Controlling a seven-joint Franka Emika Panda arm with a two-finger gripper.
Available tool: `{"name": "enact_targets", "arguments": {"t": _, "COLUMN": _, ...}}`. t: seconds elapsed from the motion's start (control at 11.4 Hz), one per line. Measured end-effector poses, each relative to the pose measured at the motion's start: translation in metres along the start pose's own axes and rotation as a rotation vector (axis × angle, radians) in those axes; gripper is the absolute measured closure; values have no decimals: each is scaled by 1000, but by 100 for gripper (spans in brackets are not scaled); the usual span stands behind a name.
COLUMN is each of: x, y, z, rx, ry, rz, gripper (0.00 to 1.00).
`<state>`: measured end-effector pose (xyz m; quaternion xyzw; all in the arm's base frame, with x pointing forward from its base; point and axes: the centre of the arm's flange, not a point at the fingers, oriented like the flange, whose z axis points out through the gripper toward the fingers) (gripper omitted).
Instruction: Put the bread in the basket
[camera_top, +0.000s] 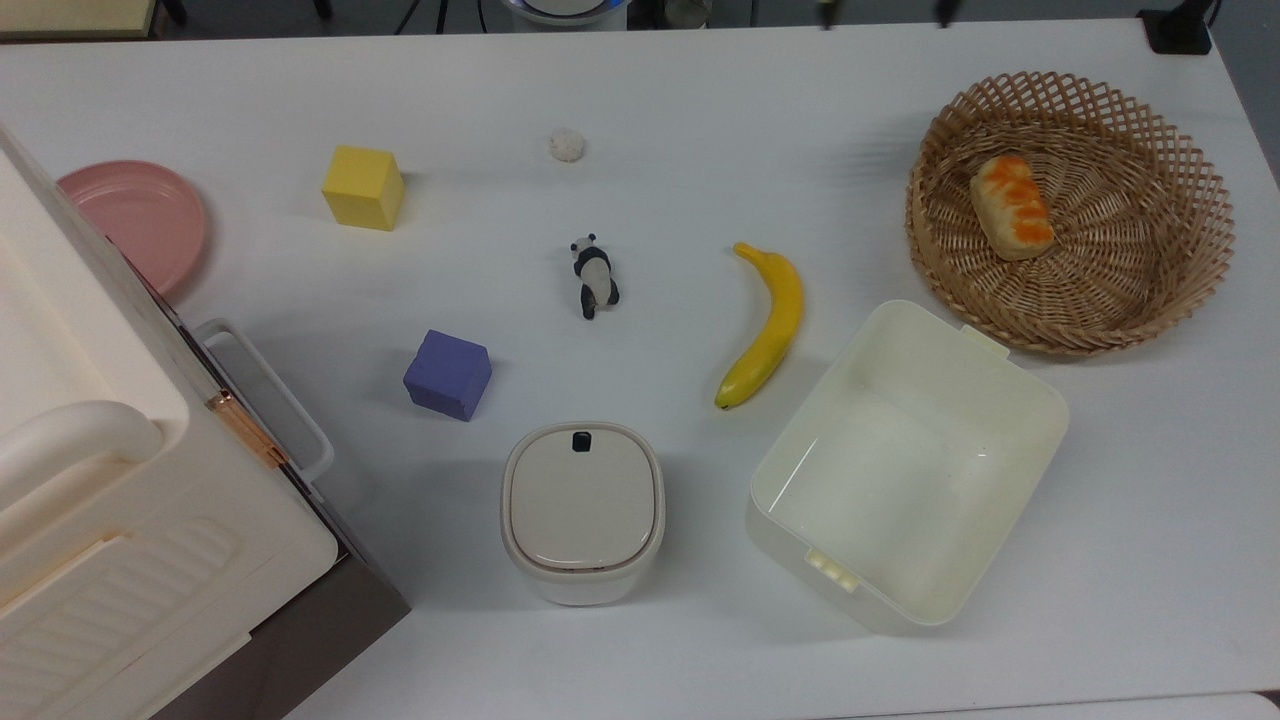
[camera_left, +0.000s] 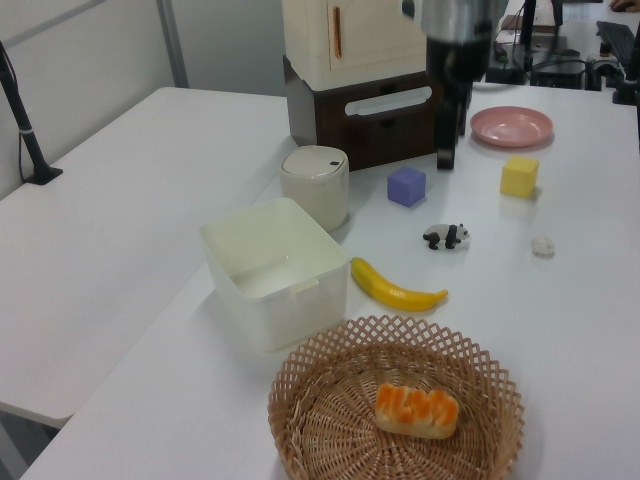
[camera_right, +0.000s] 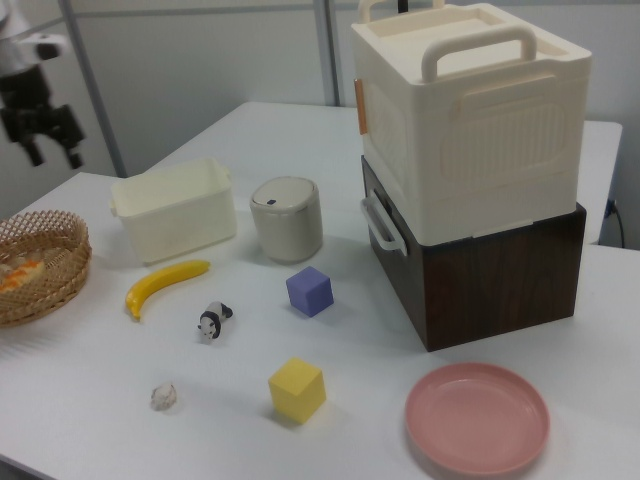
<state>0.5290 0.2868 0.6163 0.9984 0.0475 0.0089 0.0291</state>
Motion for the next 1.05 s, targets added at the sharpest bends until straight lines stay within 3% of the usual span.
{"name": "enact_targets", "arguments": {"t": 0.26, "x": 36, "y": 136, "z": 3, "rx": -4, "ry": -9, "rz": 108, "gripper": 0}}
{"name": "enact_targets", "arguments": {"t": 0.53, "x": 35, "y": 263, "z": -6, "rx": 0, "ry": 4, "rz": 139, "gripper": 0}}
{"name": "enact_targets", "arguments": {"t": 0.7, "x": 31, "y": 286, "z": -1, "rx": 0, "ry": -7, "rz": 154, "gripper": 0}}
{"name": "enact_targets", "arguments": {"t": 1.05, "x": 32, "y": 280, "z": 14, "rx": 1, "ry": -39, "rz": 142, "gripper": 0}}
